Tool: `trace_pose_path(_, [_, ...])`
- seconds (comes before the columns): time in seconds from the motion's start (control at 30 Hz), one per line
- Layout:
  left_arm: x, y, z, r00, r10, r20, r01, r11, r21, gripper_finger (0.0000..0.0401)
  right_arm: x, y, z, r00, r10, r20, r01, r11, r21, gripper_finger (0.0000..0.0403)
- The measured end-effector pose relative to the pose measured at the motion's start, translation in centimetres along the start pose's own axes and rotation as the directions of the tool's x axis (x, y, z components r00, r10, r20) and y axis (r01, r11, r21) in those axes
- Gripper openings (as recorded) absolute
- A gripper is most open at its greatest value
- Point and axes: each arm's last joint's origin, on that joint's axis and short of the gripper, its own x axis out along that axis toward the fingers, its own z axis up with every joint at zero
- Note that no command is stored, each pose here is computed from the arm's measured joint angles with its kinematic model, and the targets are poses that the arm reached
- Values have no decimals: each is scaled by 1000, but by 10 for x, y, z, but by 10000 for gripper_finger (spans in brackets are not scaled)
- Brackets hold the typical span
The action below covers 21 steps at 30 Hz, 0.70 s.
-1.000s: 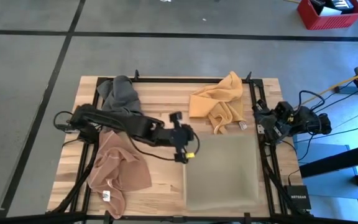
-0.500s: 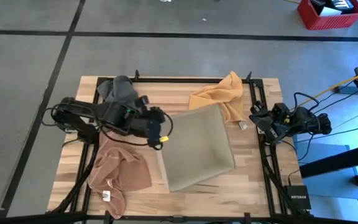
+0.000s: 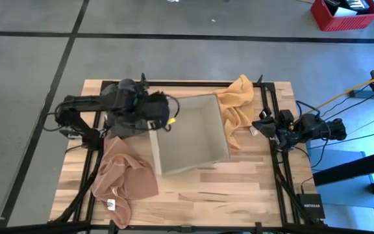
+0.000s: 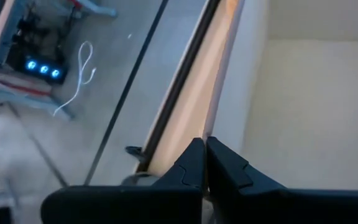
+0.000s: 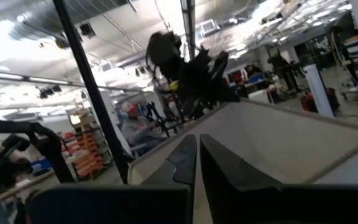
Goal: Fold towel
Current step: Move the brown laundry organizer to the top center of the table
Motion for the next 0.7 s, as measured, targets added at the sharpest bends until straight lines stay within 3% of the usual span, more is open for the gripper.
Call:
trace_pose_path(0.17, [44,23,-9,983,86,-162,-85,996,15,0,0,-2,-5,999,-26,-44,25,999,-31,26])
trace_pose_path(0.3, [80,38,-15,964,132,-229,-110,988,105,0,0,-3,-7,996,-47,-69,44,998,-45,26])
trace_pose_path(0.57, [142,69,-12,967,196,-161,-155,959,236,0,0,-4,-11,993,-66,-100,58,995,-75,26])
trace_pose_path(0.7, [164,88,-11,971,219,-96,-192,953,235,0,0,-5,-11,992,-68,-107,60,995,-79,26])
